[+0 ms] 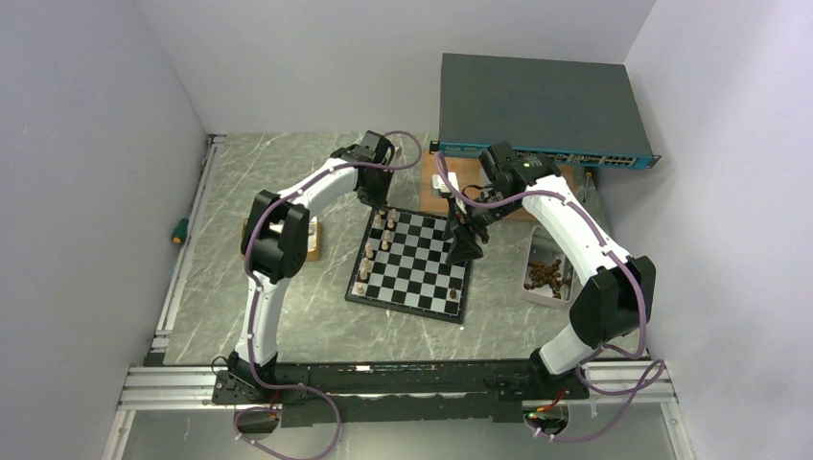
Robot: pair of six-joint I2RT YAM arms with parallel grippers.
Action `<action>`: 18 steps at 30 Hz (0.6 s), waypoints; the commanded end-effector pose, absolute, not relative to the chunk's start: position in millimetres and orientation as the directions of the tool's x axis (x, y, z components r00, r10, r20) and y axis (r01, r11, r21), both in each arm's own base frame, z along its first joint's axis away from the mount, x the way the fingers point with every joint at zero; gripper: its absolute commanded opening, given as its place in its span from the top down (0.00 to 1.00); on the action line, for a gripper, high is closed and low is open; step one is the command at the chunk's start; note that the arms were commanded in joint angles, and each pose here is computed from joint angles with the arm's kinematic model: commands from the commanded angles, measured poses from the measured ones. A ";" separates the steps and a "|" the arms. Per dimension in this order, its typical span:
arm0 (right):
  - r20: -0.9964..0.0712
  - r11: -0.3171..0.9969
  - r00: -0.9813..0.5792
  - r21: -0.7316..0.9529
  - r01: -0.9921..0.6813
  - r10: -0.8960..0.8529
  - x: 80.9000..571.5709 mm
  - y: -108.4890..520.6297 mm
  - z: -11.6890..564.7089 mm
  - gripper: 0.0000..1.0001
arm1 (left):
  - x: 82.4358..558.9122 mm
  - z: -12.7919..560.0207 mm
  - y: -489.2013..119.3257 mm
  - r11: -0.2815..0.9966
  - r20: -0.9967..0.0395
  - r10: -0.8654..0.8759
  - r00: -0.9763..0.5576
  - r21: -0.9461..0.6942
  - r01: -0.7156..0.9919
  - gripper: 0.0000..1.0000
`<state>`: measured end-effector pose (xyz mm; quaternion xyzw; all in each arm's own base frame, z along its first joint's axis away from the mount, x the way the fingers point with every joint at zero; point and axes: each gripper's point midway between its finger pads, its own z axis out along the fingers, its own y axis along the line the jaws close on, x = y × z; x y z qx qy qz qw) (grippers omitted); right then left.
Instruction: Set up the chess pieces on the board
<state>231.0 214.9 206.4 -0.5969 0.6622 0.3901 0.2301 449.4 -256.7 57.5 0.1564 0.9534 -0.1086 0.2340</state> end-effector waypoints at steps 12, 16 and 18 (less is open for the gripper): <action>-0.811 -0.046 -0.131 0.191 -0.980 -0.571 228.3 217.1 221.5 0.30 | 444.0 63.1 -260.8 0.915 -0.474 0.283 -0.834 -0.129 0.383 0.88; -0.811 -0.046 -0.130 0.190 -0.981 -0.570 227.8 216.9 222.1 0.30 | 441.7 64.1 -260.6 0.914 -0.474 0.287 -0.833 -0.125 0.386 0.88; -0.811 -0.046 -0.131 0.191 -0.980 -0.571 227.9 216.9 221.9 0.30 | 441.2 64.4 -259.9 0.914 -0.474 0.289 -0.832 -0.123 0.387 0.88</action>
